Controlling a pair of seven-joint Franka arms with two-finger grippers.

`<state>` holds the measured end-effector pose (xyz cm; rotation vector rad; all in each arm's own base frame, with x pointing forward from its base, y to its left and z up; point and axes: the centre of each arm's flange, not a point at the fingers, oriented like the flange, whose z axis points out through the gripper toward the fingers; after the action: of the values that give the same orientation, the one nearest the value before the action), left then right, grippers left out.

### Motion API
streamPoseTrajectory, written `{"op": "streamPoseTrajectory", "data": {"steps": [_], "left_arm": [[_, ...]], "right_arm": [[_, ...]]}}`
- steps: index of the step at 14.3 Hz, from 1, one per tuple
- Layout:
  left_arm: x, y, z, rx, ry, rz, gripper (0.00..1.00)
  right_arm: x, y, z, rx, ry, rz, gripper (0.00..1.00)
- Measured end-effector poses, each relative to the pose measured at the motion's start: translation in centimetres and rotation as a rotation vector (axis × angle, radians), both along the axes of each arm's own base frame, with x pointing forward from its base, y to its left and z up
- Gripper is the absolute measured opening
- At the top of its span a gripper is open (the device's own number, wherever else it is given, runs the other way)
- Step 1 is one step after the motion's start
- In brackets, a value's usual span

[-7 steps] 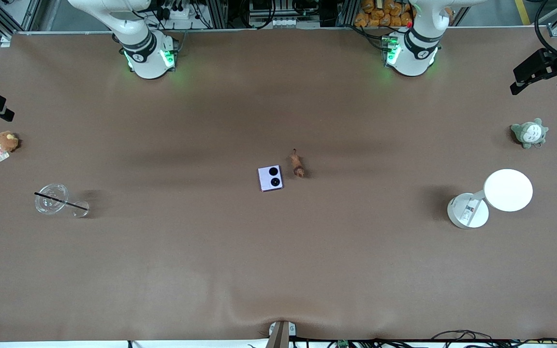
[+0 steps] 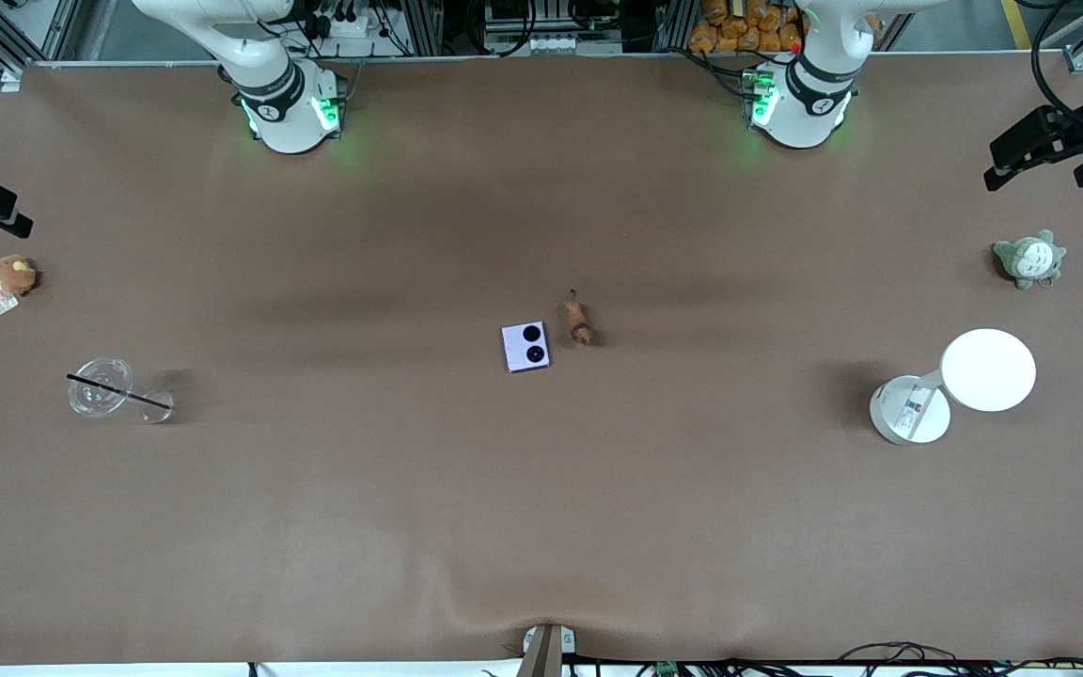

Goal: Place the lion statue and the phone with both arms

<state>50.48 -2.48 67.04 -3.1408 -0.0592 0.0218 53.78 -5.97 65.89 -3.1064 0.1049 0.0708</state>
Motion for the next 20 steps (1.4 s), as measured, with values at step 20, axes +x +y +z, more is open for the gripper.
{"op": "streamPoseTrajectory", "data": {"steps": [20], "left_arm": [[5.0, -16.4, -12.5, 0.001, 0.142, -0.025, 1.00]], "right_arm": [[1.6, 0.5, -3.7, 0.008, 0.087, 0.010, 1.00]]}}
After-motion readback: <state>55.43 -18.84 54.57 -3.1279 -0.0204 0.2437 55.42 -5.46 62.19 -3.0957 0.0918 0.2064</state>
